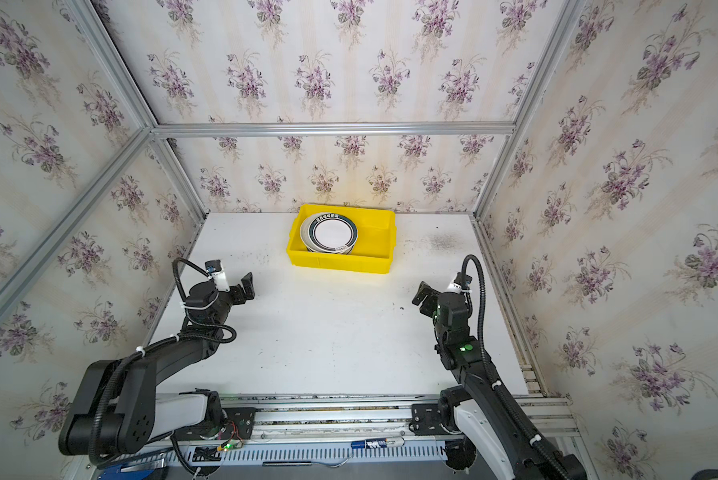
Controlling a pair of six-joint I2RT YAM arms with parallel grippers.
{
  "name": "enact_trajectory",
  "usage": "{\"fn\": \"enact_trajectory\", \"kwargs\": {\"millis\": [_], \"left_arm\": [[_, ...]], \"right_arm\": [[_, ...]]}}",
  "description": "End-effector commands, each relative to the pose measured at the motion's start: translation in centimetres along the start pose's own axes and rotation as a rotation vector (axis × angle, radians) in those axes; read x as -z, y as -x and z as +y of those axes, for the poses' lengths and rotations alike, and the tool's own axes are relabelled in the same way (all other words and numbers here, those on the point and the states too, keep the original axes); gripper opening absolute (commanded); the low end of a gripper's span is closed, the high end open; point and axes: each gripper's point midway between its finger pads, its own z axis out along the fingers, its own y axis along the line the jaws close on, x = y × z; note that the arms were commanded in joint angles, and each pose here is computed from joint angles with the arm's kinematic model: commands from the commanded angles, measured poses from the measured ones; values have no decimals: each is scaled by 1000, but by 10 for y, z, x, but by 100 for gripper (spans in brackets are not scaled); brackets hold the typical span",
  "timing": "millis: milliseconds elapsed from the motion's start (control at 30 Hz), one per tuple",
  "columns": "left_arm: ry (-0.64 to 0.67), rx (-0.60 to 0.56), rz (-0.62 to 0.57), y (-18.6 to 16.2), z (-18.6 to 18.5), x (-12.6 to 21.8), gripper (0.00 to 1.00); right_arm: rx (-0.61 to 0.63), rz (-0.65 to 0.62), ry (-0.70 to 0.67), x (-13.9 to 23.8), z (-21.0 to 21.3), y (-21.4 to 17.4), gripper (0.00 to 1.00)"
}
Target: Place the plates into the plastic bin on the countertop
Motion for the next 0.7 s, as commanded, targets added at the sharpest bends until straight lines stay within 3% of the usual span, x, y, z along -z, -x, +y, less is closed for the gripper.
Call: {"fn": "enact_trajectory", "kwargs": {"millis": [0,167,400,533,667], "left_arm": [[-24,-62,-104,17,-6,2,100],[24,-116,-147,15,-13,10,100],[45,-104,-137,15,-9,8,100],[47,-102,-137,15,-9,7,100],[46,-102,-136,15,-9,7,100]], "right_arm": [[18,-40,-30,1,-5,7,99],[61,-95,-79,0,-15,12,99],[129,-177,-195,-10,-35,17,99],[144,-246,-145,-20,-25,24,99],[351,-215,-157,-31,-13,33,99]]}}
